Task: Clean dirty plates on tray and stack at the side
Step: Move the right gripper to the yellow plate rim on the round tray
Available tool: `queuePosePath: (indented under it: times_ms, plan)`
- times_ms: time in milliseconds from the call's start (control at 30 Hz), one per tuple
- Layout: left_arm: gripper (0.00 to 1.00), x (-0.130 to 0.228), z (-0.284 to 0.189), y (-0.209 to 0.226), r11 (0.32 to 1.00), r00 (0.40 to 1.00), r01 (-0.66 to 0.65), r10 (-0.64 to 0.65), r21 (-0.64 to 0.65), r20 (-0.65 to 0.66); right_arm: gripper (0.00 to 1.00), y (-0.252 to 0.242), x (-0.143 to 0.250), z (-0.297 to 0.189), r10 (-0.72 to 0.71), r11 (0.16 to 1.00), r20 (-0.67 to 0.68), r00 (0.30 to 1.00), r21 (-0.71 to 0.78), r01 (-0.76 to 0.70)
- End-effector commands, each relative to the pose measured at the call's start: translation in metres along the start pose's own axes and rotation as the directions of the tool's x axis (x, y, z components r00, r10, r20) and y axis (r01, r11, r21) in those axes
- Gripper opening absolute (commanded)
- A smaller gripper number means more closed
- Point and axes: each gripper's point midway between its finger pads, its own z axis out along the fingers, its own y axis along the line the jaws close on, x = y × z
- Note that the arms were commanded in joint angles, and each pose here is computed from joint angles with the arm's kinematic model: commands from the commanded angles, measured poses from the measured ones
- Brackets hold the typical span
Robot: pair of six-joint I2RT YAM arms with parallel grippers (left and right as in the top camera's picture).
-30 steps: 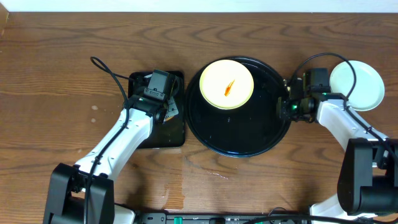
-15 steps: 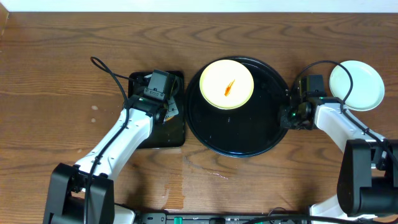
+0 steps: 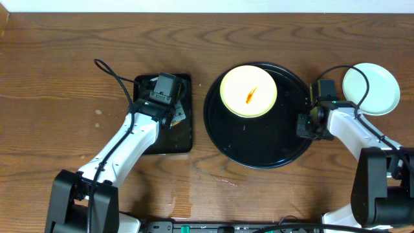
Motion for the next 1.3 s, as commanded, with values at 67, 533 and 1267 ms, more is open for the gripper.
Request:
queuePosePath:
  times_ms: [67,533,1267]
  plan:
    - [0.14,-0.001,-0.001,0.002,1.000,1.000,-0.010,0.010,-0.006,0.004,0.01,-0.035,0.018,0.010,0.047,0.985,-0.049,0.998,0.167,-0.038]
    - [0.12,-0.001,-0.001,0.002,1.000,1.000,-0.010,0.010,-0.006,0.004,0.31,0.024,-0.013,0.008,-0.022,0.985,0.046,0.999,-0.173,0.029]
    - [0.08,-0.009,0.035,-0.016,0.999,0.999,-0.031,0.030,0.034,0.032,0.44,0.091,-0.084,-0.046,0.114,0.869,0.205,0.972,-0.494,0.003]
